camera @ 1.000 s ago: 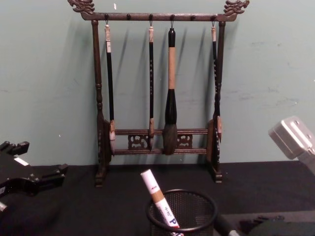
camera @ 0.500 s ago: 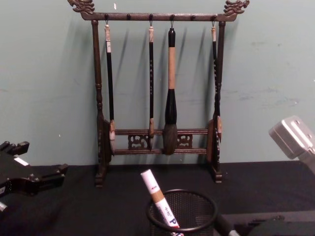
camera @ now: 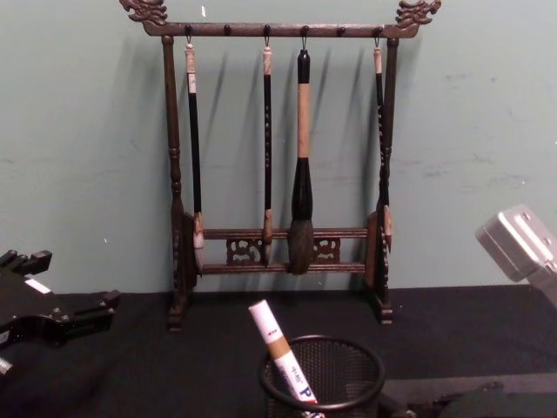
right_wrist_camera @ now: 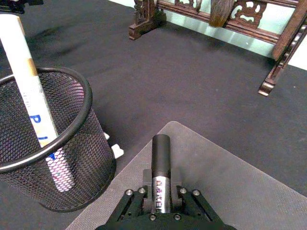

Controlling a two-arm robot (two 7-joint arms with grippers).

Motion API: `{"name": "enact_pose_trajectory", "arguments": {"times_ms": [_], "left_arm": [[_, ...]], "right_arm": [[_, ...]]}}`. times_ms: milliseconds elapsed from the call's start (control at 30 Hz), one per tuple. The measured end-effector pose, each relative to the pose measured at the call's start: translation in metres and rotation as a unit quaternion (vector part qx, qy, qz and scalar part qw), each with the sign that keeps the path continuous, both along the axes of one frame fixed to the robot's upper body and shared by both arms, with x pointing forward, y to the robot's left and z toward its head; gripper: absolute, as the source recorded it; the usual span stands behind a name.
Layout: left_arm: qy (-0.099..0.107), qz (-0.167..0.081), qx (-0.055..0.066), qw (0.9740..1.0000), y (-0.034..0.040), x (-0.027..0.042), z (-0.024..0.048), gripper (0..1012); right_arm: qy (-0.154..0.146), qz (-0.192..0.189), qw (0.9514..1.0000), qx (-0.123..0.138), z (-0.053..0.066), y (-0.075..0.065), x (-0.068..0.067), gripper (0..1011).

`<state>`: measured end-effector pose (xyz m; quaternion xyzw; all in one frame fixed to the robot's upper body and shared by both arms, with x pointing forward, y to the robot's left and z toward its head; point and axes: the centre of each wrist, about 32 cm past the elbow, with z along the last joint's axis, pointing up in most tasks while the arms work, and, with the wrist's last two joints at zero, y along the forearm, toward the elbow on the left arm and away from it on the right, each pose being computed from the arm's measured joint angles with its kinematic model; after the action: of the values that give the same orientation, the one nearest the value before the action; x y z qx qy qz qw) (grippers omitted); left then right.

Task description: Pick up the water-based marker from the table and place it into the pen holder.

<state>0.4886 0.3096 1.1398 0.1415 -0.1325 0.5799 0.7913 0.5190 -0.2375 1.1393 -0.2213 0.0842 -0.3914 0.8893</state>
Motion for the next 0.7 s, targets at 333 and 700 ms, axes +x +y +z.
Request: {"name": "enact_pose_trajectory", "arguments": {"times_ms": [333,700], "left_arm": [[0.0,0.0,0.0,1.0,0.0,0.0,0.0,1001],[0.0,0.0,0.0,1.0,0.0,0.0,0.0,1001]], "right_arm": [[-0.005,-0.001,0.9999,0.011,0.001,-0.001,0.0,224],[-0.112,0.006,0.9867,0.118,0.007,-0.011,-0.005,224]]}}
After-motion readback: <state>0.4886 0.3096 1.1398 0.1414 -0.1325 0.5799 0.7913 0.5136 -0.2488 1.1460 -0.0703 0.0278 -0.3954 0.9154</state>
